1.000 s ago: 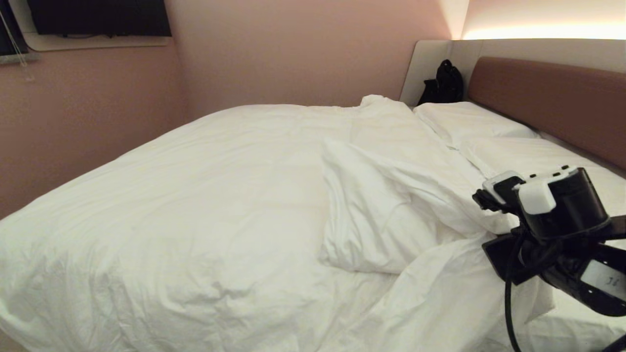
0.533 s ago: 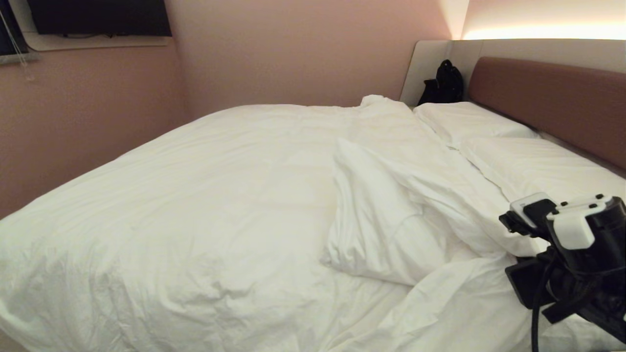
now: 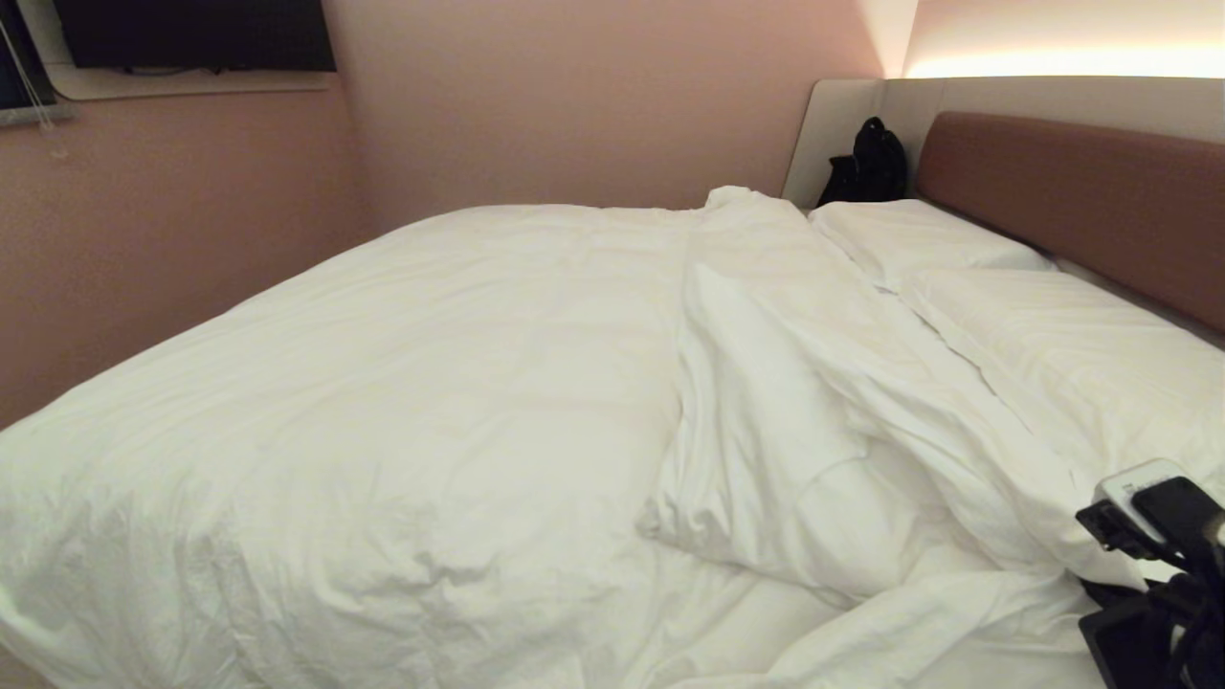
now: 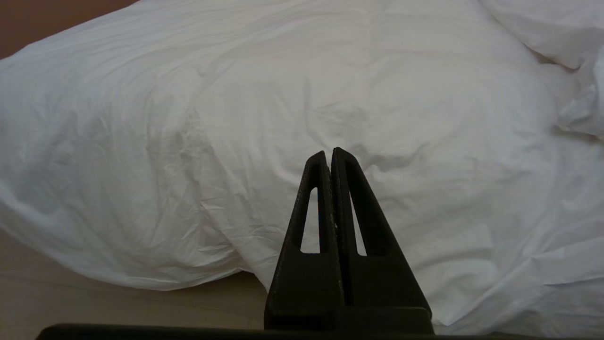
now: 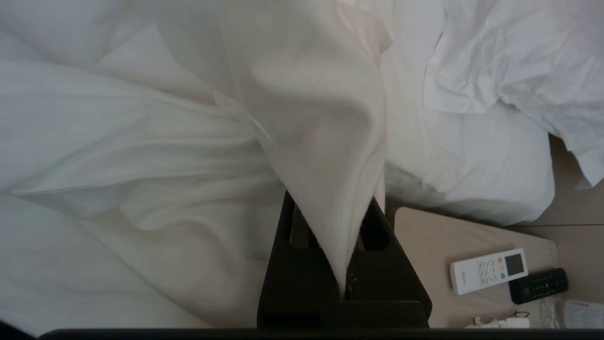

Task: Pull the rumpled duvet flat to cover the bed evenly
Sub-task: Flatten the corners of the folded blanket

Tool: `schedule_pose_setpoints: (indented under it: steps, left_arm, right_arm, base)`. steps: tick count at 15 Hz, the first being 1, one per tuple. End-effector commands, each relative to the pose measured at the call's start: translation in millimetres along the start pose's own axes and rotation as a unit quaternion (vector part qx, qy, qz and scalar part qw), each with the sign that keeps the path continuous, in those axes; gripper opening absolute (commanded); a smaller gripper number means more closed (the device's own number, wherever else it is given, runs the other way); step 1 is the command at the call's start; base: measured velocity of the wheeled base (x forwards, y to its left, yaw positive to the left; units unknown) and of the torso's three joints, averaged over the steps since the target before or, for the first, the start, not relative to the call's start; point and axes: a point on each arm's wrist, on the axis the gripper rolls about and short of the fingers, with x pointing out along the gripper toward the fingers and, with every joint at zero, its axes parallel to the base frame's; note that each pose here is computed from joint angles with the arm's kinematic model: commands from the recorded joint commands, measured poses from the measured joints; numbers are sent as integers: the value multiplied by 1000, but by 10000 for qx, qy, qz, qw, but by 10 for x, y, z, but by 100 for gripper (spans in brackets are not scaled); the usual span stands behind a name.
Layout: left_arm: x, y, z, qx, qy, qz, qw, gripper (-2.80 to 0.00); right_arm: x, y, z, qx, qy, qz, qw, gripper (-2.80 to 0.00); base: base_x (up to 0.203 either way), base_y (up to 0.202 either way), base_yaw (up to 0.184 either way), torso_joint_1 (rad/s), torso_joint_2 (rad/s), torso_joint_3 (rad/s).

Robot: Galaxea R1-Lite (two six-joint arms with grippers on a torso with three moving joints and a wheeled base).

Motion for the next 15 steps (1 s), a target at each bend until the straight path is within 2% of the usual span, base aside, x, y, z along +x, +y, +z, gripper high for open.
schedule_pose_setpoints:
  steps: [1,5,6,9,12,15]
  left_arm:
    - [0,0,1,-2,-5,4,10000,-280]
    - [0,0,1,-2,-5,4,10000,-280]
    - [0,0,1,-2,-5,4,10000,-280]
    - [0,0,1,-2,-5,4,10000,-280]
    - [0,0,1,-2,-5,4,10000,-280]
    - [0,0,1,-2,-5,4,10000,-280]
  right_arm:
    - [-65,-49,-101,62,-86,49,9999,-280]
    - [-71,-49,-259,-11,4,111,9999,-280]
    - [-75,-52,-262,-1,-9,111,9999,0]
    - [-89,-63,-293,22,-24,115,9999,0]
    - [-212,-158,-363,246,-344,186,9989,0]
    - [-374,-263,-353,520,-878,702,9923,0]
  base:
    - [0,0,0,0,0,0]
    - [0,0,0,0,0,0]
    - [0,0,0,0,0,0]
    - [0,0,0,0,0,0]
    - [0,0,0,0,0,0]
    - [0,0,0,0,0,0]
